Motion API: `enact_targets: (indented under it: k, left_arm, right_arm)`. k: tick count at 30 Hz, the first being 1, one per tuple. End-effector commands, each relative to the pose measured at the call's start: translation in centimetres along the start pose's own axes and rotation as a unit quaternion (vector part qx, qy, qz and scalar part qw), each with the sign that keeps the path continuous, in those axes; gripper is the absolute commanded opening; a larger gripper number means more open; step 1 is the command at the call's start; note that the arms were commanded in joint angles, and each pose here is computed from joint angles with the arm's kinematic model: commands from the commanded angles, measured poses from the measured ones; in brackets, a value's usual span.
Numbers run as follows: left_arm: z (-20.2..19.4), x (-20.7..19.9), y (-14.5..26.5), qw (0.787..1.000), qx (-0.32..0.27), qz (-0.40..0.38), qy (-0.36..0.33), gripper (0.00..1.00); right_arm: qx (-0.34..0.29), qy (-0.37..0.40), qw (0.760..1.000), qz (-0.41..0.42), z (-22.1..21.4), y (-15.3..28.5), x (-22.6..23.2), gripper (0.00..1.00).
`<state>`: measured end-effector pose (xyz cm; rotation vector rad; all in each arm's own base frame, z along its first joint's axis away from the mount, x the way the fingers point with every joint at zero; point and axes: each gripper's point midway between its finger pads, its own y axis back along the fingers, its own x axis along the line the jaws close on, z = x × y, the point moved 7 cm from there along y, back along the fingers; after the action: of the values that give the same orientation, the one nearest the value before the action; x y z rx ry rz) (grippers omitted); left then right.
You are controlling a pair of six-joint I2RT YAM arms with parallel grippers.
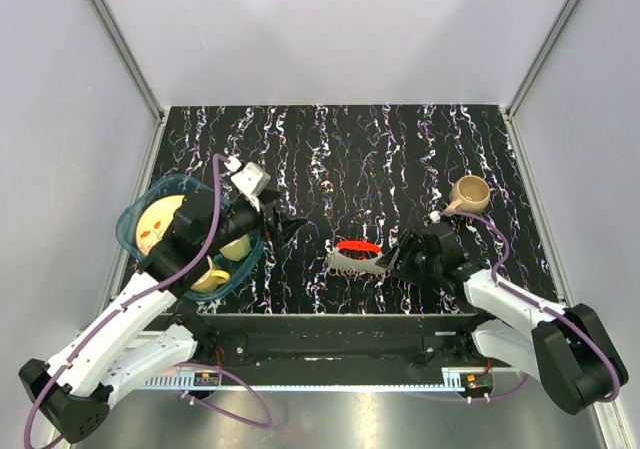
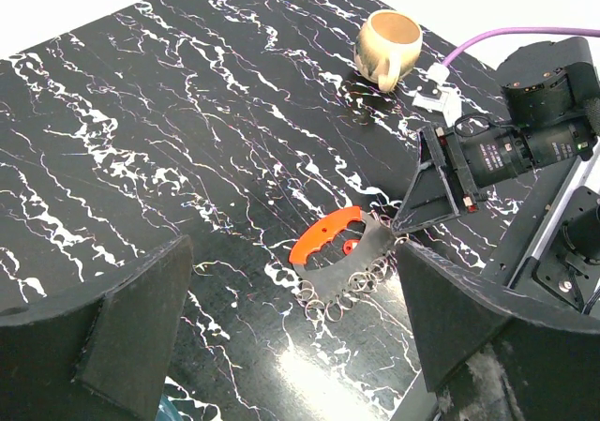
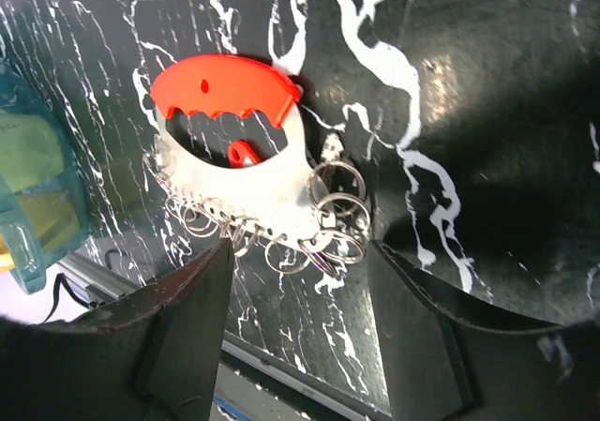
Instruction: Remove the keys from the keyring
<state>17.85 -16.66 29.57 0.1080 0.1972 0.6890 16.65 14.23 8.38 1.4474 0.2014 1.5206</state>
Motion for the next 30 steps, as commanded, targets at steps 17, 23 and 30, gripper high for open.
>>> enact_targets:
  k: [17,23,30]
  left_arm:
    - [0.6,0.1,0.2,1.0,-0.017,0.01,-0.015,0.93]
    - [0.3,-0.1,0.0,1.0,-0.014,-0.002,-0.015,0.92]
    - [-0.3,-0.5,-0.2,0.999,-0.004,-0.032,-0.029,0.91]
  right_arm:
    - [0.008,0.088,0.994,0.061,0.3,-4.0,0.9,0.56]
    - [-0.005,0.096,0.991,0.094,0.6,-4.4,1.6,0.24]
    - [-0.043,0.164,0.977,0.127,2.3,-3.0,3.9,0.0]
